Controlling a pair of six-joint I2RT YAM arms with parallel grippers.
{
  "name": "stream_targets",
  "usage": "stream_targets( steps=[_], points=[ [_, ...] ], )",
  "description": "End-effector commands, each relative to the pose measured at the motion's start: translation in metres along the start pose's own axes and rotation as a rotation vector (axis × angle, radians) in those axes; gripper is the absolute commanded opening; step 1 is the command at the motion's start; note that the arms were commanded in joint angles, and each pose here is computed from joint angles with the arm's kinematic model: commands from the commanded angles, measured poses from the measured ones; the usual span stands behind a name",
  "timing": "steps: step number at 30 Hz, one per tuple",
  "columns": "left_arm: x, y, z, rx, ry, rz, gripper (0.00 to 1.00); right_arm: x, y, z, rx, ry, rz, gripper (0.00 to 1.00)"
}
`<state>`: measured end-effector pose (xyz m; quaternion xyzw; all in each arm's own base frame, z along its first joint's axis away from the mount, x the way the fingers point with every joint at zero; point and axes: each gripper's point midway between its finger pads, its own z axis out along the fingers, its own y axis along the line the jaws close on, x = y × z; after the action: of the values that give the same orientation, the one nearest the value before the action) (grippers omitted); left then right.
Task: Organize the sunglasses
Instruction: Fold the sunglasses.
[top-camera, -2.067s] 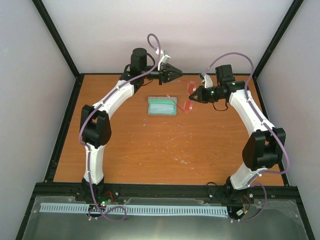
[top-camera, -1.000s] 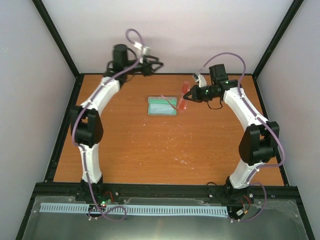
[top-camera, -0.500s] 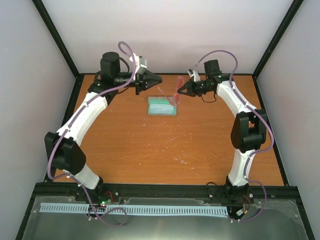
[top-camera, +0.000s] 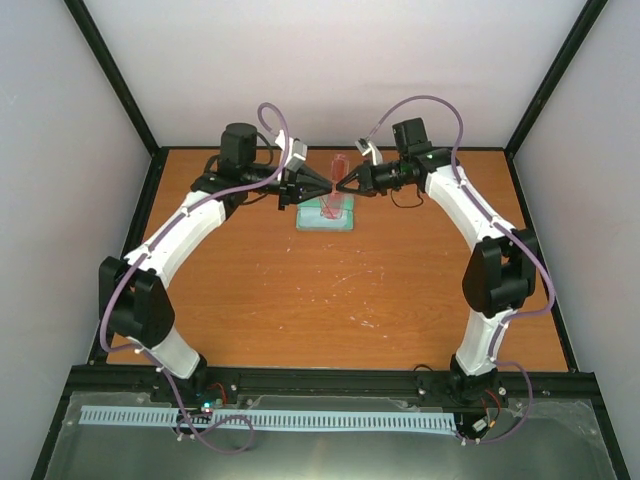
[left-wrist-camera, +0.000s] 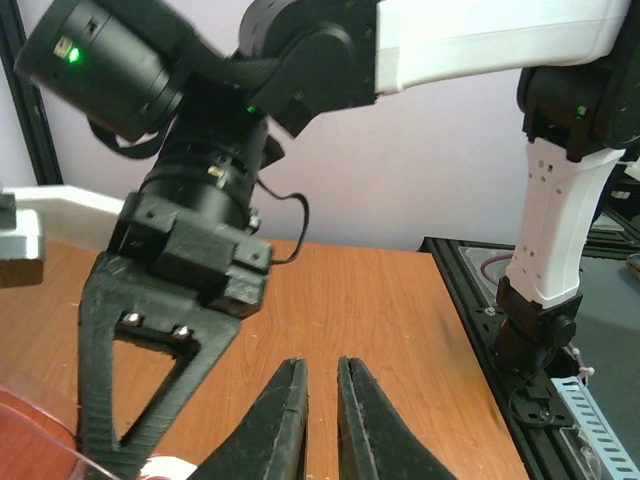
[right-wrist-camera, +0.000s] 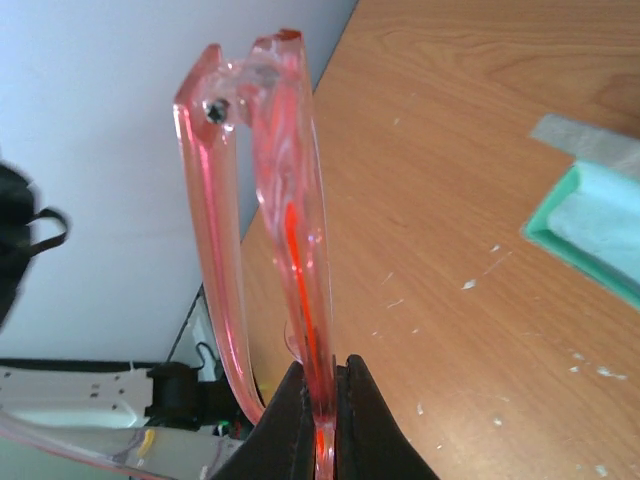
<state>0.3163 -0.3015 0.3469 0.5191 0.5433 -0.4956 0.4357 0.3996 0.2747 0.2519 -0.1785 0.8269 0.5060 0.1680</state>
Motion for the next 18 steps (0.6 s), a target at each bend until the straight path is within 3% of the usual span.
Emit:
stream_targets(
  steps=[1, 9, 14, 18],
  points=[
    [-0.01, 0.005, 0.006, 0.033, -0.028, 0.048, 0.13, 0.013, 0.042, -0.005, -0.09, 0.015, -0.063, 0.03],
    [-0.008, 0.027, 0.014, 0.014, -0.027, 0.053, 0.14, 0.043, 0.073, -0.011, -0.194, 0.084, -0.109, 0.03],
    [0.013, 0.051, 0.021, -0.029, 0.01, -0.003, 0.14, 0.05, 0.086, -0.016, -0.251, 0.093, -0.133, 0.03],
    [0.016, 0.07, 0.021, -0.112, 0.025, 0.029, 0.23, 0.051, 0.08, -0.012, -0.256, 0.099, -0.121, 0.03]
  ],
)
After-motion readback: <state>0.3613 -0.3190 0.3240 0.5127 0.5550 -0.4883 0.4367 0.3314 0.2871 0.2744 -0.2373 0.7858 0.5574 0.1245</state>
